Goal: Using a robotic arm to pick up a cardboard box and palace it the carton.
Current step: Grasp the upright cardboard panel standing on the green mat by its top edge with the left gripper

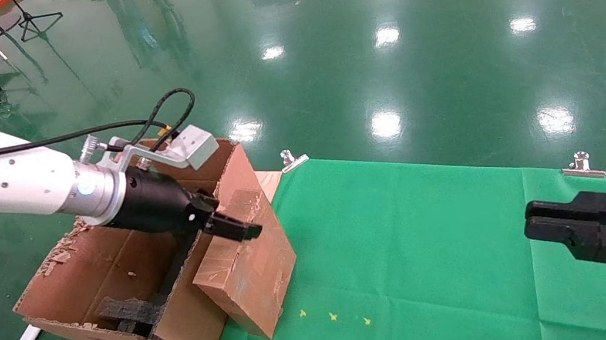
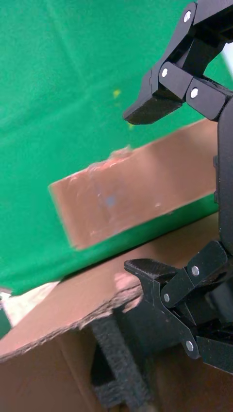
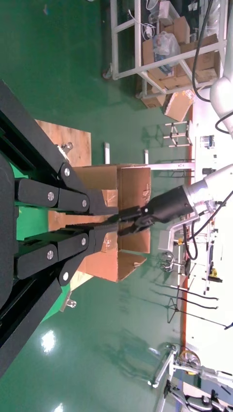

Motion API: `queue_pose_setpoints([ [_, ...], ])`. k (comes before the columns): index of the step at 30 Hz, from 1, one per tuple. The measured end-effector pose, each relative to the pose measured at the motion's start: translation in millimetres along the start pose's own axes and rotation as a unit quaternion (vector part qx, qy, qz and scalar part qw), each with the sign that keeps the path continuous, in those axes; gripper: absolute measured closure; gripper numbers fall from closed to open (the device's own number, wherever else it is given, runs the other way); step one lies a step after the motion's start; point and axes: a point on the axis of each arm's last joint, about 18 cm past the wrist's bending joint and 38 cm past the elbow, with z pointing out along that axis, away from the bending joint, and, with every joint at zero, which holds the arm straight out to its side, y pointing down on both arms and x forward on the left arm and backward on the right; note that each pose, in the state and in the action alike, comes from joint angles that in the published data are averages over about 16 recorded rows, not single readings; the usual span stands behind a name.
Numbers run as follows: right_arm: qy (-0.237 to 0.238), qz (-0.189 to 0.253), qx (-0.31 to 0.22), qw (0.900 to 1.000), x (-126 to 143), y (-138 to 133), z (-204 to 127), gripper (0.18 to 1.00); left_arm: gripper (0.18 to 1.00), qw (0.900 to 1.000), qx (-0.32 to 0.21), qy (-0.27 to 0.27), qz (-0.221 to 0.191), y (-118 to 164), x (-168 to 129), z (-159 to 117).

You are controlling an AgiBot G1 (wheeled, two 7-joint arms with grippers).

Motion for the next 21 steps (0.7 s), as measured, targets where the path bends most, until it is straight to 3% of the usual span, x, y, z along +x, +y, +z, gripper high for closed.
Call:
queue_pose_setpoints([
  [9,0.0,0.0,0.0,1.0,0.0,0.0,0.0,0.974,0.183,0.9999,0.002,-0.002,-0.011,4.2,-5.6,21.6],
  [21,0.0,0.0,0.0,1.0,0.1,0.0,-0.1,0.979,0.184,0.9999,-0.002,0.004,-0.013,6.0,-7.0,31.3],
])
